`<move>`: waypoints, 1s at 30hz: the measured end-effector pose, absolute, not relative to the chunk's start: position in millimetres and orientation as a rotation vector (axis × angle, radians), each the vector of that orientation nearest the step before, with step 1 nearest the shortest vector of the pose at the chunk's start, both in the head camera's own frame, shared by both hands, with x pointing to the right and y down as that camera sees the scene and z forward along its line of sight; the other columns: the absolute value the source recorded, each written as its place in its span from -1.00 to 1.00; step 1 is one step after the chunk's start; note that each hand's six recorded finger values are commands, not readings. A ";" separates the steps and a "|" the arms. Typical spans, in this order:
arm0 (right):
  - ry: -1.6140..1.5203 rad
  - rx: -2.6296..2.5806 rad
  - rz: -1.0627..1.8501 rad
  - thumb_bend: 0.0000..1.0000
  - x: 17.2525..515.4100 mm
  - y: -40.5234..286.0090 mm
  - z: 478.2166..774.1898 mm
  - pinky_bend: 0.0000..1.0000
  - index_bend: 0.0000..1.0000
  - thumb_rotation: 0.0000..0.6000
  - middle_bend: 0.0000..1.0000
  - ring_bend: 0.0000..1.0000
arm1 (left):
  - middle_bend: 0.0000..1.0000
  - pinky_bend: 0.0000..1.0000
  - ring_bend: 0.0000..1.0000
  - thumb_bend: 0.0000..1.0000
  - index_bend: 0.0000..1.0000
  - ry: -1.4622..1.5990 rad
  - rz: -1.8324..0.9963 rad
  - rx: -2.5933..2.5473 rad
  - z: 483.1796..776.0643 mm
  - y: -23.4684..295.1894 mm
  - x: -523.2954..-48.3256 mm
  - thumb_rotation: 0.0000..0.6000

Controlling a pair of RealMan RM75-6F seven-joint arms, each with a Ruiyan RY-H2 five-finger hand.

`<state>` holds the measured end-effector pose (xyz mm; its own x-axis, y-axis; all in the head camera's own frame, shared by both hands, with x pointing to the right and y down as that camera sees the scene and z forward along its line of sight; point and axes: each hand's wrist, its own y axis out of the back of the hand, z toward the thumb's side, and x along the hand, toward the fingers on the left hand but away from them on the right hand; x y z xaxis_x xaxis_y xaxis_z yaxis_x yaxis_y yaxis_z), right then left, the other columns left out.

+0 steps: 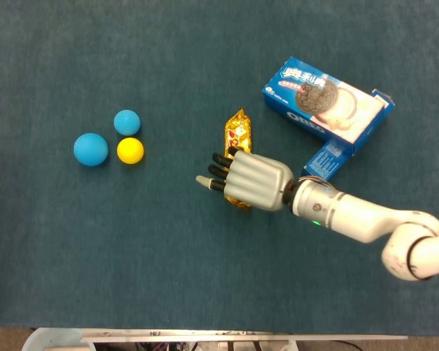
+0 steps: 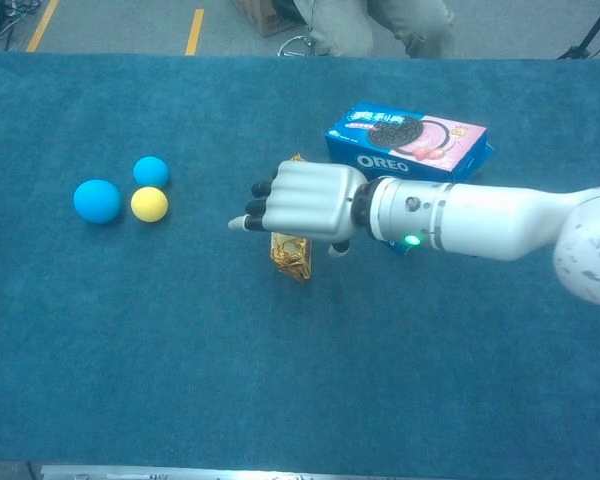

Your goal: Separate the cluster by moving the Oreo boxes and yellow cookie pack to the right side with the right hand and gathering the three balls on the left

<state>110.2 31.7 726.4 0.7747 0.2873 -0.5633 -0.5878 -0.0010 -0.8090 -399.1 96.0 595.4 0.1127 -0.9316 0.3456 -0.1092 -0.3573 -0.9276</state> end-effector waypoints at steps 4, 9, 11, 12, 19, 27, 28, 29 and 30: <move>0.269 -1.409 0.718 -1.00 103.3 31.2 739.1 -0.30 -1.00 1.00 -0.58 -0.70 | -0.80 -0.90 -1.00 -0.63 -0.52 1.061 -1.337 -1.623 592.8 97.5 -402.5 1.00; 0.270 -1.395 0.731 -1.00 93.3 30.6 750.7 -0.30 -0.95 1.00 -0.57 -0.70 | -0.80 -0.90 -1.00 -0.63 -0.52 1.072 -1.338 -1.632 591.2 99.7 -404.6 1.00; 0.265 -1.393 0.738 -1.00 90.1 29.7 753.8 -0.30 -0.84 1.00 -0.53 -0.70 | -0.80 -0.90 -1.00 -0.63 -0.52 1.078 -1.339 -1.639 590.8 100.9 -405.4 1.00; 0.264 -1.390 0.742 -1.00 89.2 29.2 755.2 -0.30 -0.75 1.00 -0.50 -0.69 | -0.80 -0.90 -1.00 -0.63 -0.52 1.079 -1.338 -1.642 590.6 101.4 -405.7 1.00; 0.249 -1.375 0.771 -0.87 89.3 24.6 761.5 -0.19 -0.21 1.00 -0.26 -0.34 | -0.80 -0.90 -1.00 -0.63 -0.52 1.087 -1.323 -1.659 588.6 103.7 -404.4 1.00; 0.214 -1.366 0.789 -0.84 101.4 12.0 757.5 0.21 -0.04 1.00 -0.13 -0.04 | -0.80 -0.90 -1.00 -0.63 -0.52 1.089 -1.319 -1.676 591.0 102.2 -403.4 1.00; 0.213 -1.368 0.792 -0.84 103.3 11.2 757.4 0.23 -0.04 1.00 -0.12 -0.03 | -0.80 -0.90 -1.00 -0.63 -0.52 1.088 -1.319 -1.678 591.6 102.0 -403.1 1.00; 0.211 -1.370 0.796 -0.84 106.2 9.7 757.0 0.25 -0.04 1.00 -0.11 -0.02 | -0.80 -0.90 -1.00 -0.63 -0.52 1.086 -1.319 -1.679 592.1 101.9 -402.9 1.00; 0.210 -1.371 0.798 -0.84 108.5 8.5 756.4 0.27 -0.04 1.00 -0.11 -0.01 | -0.80 -0.90 -1.00 -0.63 -0.52 1.085 -1.320 -1.681 592.5 101.7 -402.7 1.00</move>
<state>108.5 8.5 756.4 0.7260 0.3834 -0.5709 -0.6143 -0.0116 -0.7890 -402.7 101.7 592.5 0.1183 -0.9243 0.3629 -0.1775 -0.3793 -0.9081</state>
